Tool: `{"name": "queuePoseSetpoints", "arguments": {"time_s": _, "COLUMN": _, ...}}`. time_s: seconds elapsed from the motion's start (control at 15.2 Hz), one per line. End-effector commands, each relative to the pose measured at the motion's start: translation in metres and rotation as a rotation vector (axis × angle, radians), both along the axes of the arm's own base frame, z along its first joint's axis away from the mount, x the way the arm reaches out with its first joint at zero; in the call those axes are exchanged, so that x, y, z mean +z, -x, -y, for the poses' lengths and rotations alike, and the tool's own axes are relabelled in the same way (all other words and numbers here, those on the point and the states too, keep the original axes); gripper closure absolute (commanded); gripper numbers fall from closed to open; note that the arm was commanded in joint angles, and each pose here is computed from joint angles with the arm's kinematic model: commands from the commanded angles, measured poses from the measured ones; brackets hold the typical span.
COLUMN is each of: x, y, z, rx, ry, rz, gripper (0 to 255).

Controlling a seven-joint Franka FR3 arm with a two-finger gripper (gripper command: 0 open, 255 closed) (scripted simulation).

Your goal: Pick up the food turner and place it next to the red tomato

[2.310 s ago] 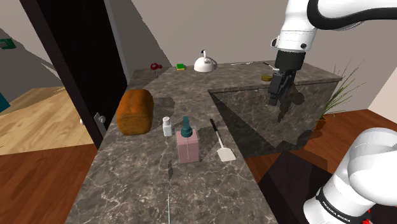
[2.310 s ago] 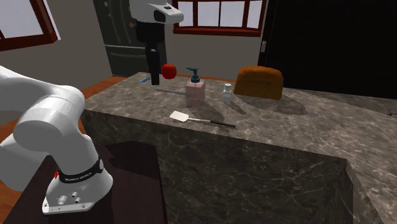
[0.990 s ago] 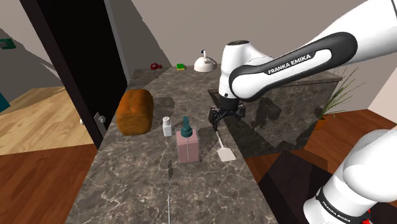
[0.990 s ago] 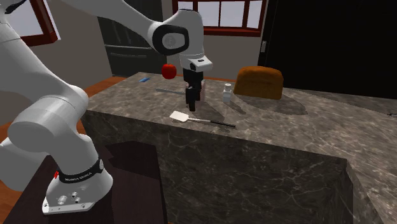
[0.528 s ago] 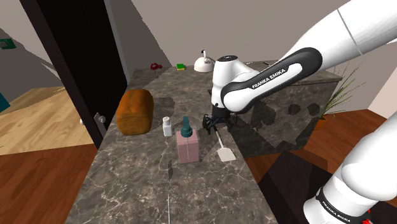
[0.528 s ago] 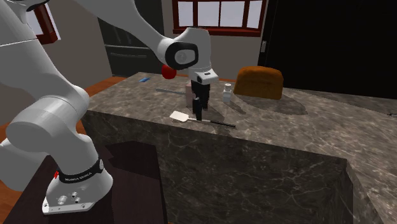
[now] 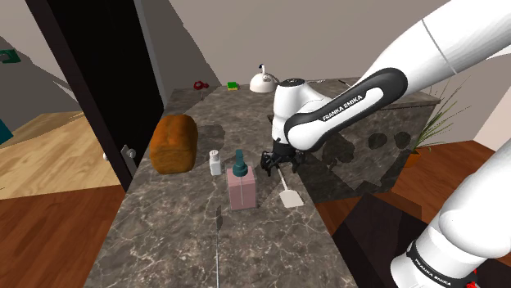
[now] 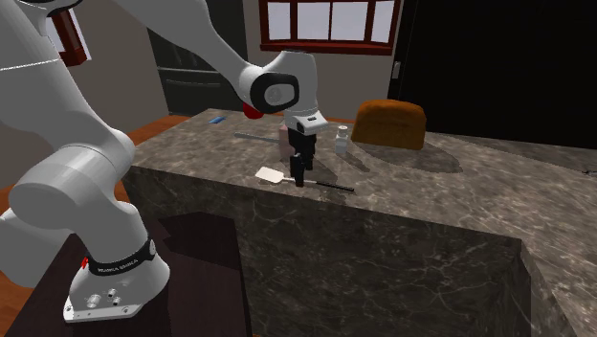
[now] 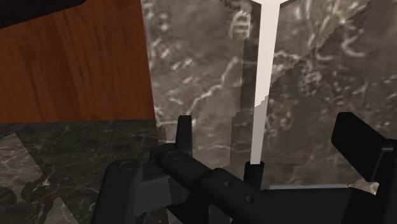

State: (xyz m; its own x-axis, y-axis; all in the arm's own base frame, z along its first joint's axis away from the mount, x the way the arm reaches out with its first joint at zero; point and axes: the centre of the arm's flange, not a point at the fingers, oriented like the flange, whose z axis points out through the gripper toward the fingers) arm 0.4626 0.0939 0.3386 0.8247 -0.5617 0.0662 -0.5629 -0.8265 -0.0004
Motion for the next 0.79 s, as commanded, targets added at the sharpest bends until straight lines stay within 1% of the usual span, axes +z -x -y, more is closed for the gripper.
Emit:
{"name": "queuePoseSetpoints", "arguments": {"time_s": 0.0, "x": -0.0001, "y": 0.0000, "z": 0.0000, "rx": 0.000, "ry": 0.000, "rz": 0.000, "gripper": 0}}
{"name": "queuePoseSetpoints", "arguments": {"time_s": 0.13, "x": -0.0001, "y": 0.0000, "z": 0.0000, "rx": 0.000, "ry": 0.000, "rz": 0.000, "gripper": 0}}
{"name": "queuePoseSetpoints", "arguments": {"time_s": 0.2, "x": -0.0001, "y": 0.0000, "z": 0.0000, "rx": 0.000, "ry": 0.000, "rz": 0.000, "gripper": 255}}
{"name": "queuePoseSetpoints", "arguments": {"time_s": 0.73, "x": -0.0001, "y": 0.0000, "z": 0.0000, "rx": 0.000, "ry": 0.000, "rz": 0.000, "gripper": 255}}
